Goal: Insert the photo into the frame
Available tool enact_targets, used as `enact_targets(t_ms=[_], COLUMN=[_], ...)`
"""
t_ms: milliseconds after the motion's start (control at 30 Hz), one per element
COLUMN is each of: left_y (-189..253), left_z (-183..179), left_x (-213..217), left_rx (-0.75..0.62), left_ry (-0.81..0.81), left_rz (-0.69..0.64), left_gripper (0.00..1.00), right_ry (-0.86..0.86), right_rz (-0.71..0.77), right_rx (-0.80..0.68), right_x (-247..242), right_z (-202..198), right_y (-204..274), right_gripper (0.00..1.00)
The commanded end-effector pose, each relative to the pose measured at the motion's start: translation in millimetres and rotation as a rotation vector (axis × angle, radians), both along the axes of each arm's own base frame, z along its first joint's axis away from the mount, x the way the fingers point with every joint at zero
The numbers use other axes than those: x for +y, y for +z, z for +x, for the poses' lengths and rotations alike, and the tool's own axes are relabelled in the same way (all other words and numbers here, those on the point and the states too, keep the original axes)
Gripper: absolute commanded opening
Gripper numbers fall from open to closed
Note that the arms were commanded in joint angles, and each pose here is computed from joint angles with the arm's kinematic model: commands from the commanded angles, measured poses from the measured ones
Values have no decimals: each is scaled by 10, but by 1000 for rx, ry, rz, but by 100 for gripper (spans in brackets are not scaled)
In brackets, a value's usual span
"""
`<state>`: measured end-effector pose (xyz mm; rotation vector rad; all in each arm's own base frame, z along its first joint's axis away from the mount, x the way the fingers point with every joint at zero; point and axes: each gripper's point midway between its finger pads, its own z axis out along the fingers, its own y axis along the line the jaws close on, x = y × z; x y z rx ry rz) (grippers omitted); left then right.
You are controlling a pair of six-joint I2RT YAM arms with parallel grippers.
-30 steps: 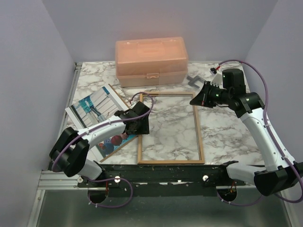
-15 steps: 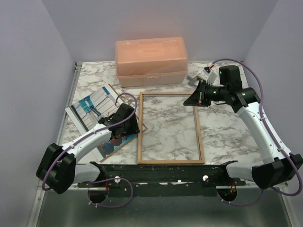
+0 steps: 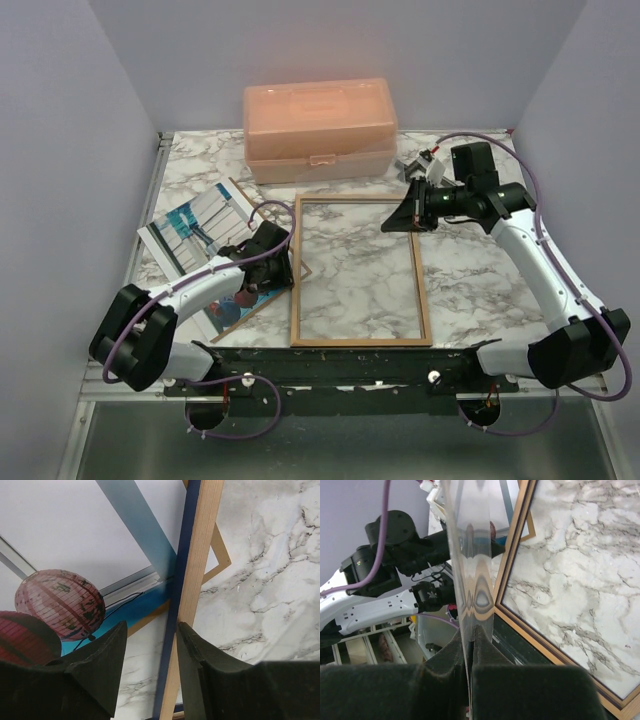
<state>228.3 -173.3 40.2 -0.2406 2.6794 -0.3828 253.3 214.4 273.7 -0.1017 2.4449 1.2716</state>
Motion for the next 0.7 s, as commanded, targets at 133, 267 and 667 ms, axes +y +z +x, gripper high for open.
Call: enact_targets(t_ms=[133, 267, 667], left_y=[-39, -49, -82], left_z=[36, 27, 22], left_x=[-46, -18, -10], left_rx=[5, 8, 21], left_ry=[-20, -16, -21], left_rz=[-8, 6, 18], left_gripper=[38, 36, 32], right_ry=[-16, -20, 0], right_rz=[-96, -114, -86], right_rx=[84, 107, 150], right_x=[-93, -109, -68], right_z=[-5, 8, 29], right_y=[-421, -547, -720], right_gripper=[1, 1, 1])
